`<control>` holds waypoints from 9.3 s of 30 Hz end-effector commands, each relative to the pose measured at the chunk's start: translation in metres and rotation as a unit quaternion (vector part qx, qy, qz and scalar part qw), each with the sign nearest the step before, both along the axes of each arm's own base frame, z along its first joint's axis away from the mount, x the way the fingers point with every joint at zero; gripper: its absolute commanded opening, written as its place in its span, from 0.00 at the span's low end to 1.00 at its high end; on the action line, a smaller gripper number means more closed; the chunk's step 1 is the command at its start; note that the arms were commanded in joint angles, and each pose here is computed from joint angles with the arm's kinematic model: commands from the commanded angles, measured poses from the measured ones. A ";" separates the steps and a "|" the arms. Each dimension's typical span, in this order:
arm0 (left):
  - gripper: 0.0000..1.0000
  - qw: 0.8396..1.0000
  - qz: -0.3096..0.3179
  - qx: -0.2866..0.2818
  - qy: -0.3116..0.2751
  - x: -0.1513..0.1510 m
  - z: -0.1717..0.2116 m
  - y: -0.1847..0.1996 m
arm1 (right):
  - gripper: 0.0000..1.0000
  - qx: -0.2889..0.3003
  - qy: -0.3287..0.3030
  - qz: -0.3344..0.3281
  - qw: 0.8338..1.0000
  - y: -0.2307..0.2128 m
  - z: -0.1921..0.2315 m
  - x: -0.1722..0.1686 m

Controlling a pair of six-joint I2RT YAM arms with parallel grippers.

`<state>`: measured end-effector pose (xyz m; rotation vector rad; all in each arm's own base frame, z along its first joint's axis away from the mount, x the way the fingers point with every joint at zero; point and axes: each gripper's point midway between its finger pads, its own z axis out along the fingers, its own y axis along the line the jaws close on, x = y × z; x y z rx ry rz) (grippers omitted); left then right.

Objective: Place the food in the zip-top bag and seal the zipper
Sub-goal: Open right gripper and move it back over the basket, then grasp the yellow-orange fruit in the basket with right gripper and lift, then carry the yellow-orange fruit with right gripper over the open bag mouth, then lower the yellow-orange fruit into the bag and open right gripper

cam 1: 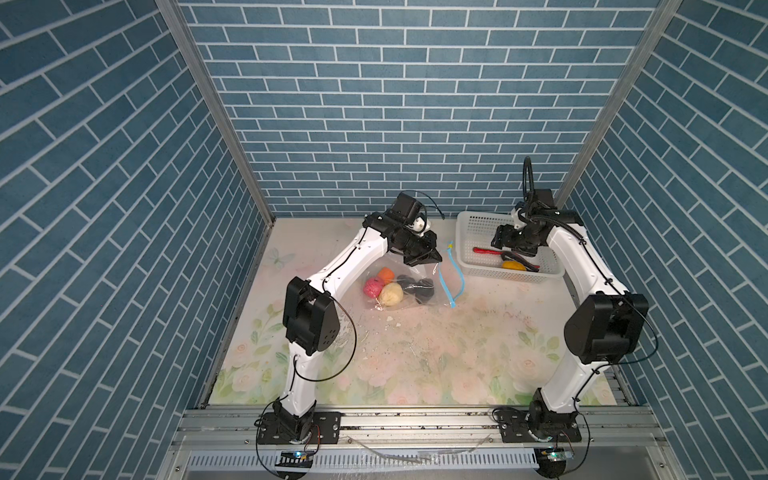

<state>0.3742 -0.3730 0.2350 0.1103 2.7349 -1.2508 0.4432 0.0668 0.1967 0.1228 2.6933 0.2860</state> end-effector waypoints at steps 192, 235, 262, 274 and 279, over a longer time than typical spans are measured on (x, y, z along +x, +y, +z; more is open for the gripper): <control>0.00 1.000 -0.008 0.003 -0.021 -0.005 0.017 -0.005 | 0.74 0.205 0.098 0.075 0.971 0.142 -0.060 -0.106; 0.00 1.000 -0.010 -0.001 -0.025 -0.008 0.018 -0.008 | 0.85 0.182 0.119 0.073 0.973 0.141 -0.077 -0.106; 0.00 1.000 -0.010 -0.002 -0.026 -0.008 0.019 -0.008 | 0.94 0.179 0.119 0.078 0.974 0.144 -0.069 -0.104; 0.00 1.000 -0.011 -0.003 -0.027 -0.009 0.020 -0.007 | 0.98 0.166 0.120 0.081 0.975 0.144 -0.067 -0.104; 0.00 1.000 -0.011 -0.003 -0.029 -0.009 0.021 -0.007 | 0.98 0.158 0.119 0.088 0.976 0.146 -0.064 -0.104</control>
